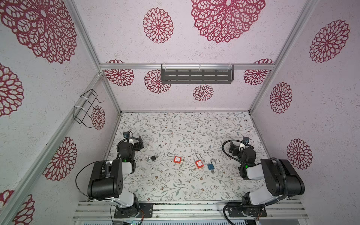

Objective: Lock with the key

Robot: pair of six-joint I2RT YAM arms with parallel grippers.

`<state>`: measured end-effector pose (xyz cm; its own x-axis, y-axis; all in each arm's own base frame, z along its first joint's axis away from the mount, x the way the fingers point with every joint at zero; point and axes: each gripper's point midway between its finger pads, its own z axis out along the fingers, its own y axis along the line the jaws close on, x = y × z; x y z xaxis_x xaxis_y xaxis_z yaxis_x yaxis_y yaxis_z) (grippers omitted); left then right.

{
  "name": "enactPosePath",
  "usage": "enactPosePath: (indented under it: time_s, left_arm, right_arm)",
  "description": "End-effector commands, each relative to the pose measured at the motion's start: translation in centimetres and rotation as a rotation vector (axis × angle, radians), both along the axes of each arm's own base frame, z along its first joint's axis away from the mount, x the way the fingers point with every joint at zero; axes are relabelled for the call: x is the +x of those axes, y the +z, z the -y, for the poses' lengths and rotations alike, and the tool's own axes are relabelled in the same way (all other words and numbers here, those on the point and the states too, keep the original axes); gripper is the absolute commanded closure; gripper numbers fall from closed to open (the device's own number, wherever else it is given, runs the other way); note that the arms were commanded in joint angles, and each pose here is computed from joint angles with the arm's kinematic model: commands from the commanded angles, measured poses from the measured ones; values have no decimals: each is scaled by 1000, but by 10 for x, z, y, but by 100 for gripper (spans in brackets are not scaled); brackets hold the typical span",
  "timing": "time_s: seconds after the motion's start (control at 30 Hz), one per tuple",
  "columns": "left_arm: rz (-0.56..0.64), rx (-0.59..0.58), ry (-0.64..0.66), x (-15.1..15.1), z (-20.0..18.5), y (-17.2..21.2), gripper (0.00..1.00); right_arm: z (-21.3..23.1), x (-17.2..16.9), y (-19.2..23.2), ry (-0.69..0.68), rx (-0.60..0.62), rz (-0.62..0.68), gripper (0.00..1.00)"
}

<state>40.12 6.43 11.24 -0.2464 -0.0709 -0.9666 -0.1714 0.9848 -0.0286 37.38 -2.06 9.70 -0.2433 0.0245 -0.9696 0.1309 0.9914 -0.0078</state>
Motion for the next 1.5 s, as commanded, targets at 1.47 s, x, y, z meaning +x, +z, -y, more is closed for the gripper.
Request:
enactPosePath:
  time_s: [1.47]
  left_arm:
    - [1, -28, 127, 2, -23, 30, 3]
  right_arm:
    - [7, -3, 55, -50, 6, 68, 1]
